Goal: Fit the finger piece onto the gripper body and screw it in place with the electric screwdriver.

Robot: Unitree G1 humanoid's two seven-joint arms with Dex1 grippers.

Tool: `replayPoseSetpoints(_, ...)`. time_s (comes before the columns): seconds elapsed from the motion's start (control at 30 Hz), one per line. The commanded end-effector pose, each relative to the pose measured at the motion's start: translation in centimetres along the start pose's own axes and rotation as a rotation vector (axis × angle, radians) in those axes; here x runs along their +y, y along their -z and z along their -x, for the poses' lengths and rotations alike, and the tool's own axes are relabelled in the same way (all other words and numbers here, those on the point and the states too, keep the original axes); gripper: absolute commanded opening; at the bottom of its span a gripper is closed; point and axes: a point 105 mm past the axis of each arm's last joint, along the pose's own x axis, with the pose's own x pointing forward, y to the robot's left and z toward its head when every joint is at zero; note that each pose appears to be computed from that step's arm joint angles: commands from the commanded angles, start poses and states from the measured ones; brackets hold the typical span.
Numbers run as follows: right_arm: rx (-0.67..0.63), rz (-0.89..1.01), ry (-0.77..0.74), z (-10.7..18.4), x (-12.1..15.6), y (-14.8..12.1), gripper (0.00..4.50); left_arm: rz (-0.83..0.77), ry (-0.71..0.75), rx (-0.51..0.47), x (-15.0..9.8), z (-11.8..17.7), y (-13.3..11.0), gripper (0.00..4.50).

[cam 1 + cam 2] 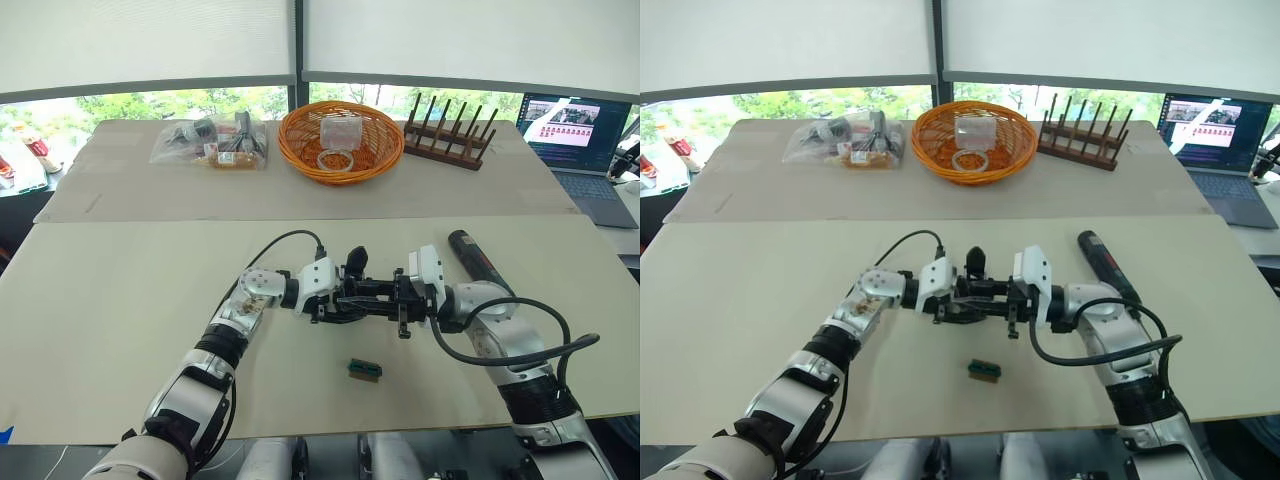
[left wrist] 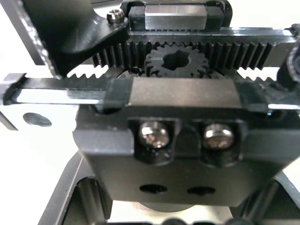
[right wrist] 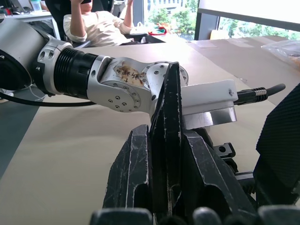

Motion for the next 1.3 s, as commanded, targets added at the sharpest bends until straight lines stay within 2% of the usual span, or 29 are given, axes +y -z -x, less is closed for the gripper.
replayPoseSetpoints(0.03, 0.054, -0.046, -0.006, 0.3, -0.1, 1.4, 0.40, -0.022, 0.003, 0.006, 0.0, 0.1, -0.1, 2.42)
replayPoseSetpoints(0.27, 0.046, -0.071, 0.018, -0.1, -0.9, 1.6, 0.40, -0.012, 0.002, -0.003, 0.0, -0.1, -0.2, 2.42)
replayPoseSetpoints(0.67, 0.052, -0.034, -0.014, 0.1, -0.5, 1.0, 0.40, -0.014, 0.011, -0.003, -0.4, -0.1, -0.1, 2.42)
replayPoseSetpoints(1.0, 0.081, -0.012, -0.051, -0.3, -0.4, 2.0, 0.40, -0.014, 0.020, 0.001, -0.8, 0.1, 0.1, 2.42)
replayPoseSetpoints(1.17, 0.127, -0.118, -0.151, -1.1, -0.3, 2.7, 0.40, -0.011, 0.019, 0.005, -0.8, 0.3, 0.2, 2.42)
replayPoseSetpoints(1.3, 0.132, -0.113, -0.121, -0.8, -0.6, 3.8, 0.40, -0.006, 0.012, 0.010, -0.8, 0.3, 0.4, 2.42)
